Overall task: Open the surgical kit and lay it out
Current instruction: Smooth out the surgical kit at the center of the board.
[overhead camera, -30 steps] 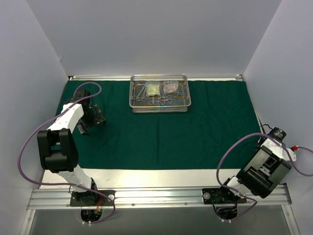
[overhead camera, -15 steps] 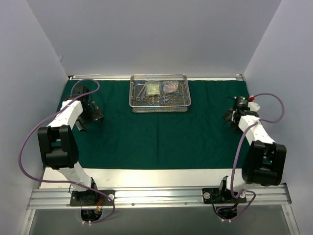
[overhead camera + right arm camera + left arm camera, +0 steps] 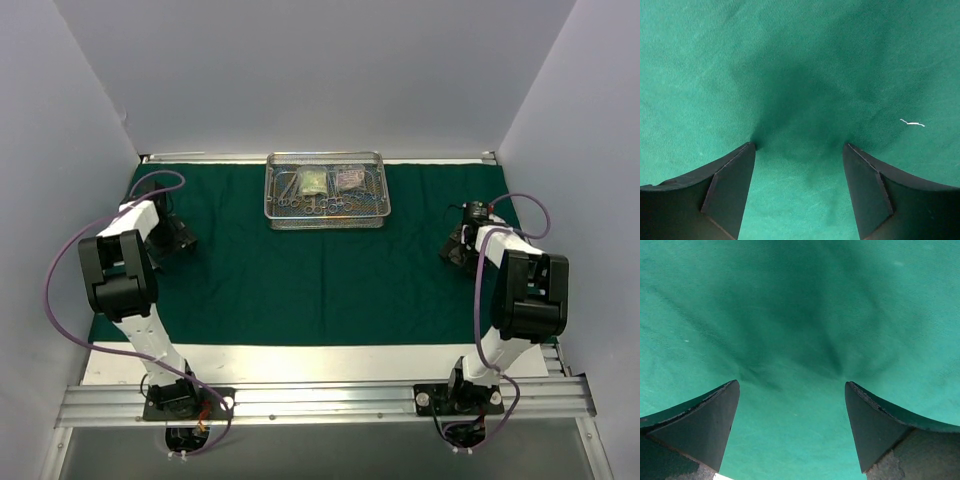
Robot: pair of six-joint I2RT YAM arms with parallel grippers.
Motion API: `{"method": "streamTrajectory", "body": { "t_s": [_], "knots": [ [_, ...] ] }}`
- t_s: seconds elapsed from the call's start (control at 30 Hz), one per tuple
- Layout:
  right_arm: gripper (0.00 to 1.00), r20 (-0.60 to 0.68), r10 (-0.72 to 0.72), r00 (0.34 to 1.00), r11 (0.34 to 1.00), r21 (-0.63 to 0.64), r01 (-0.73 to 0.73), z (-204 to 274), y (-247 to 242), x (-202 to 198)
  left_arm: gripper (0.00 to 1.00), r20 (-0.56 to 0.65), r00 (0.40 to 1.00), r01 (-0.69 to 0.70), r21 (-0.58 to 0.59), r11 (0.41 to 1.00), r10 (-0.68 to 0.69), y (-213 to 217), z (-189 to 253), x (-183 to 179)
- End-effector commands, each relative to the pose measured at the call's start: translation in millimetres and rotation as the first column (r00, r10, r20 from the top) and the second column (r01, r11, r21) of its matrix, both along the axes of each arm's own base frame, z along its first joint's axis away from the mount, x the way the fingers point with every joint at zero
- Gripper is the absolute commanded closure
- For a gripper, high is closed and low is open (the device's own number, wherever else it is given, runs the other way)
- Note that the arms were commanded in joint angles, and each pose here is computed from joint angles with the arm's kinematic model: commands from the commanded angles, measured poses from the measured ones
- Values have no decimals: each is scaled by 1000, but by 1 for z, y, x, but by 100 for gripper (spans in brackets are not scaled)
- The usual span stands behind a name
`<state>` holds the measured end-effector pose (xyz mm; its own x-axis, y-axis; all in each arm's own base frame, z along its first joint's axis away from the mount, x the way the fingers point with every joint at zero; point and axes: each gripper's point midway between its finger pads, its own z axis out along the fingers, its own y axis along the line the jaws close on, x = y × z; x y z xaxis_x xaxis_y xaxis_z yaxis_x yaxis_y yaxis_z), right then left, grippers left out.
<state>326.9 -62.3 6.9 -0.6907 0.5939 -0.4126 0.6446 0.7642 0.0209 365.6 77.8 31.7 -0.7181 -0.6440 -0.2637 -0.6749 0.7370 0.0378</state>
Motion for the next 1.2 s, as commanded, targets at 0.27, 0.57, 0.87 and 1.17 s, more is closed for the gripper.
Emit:
{"method": "streamTrajectory", "body": {
  "t_s": [0.27,0.57,0.87,1.17],
  "knots": [
    [34,-108,-89,990,994,-78,81,-22,-26,-12,5,-114,987,-117,-48,992,111,8,-33,-54],
    [34,-144,-166,975,985,-77,157,-31,-46,-30,6,-135,970,-212,-77,974,200,26,-38,-85],
    [34,-160,-212,964,975,-97,198,-23,-45,-64,5,-46,977,-213,-93,973,210,28,-11,-61],
    [33,66,20,998,998,-59,-17,46,10,-20,3,110,989,-95,-51,994,101,10,49,-39]
  ]
}}
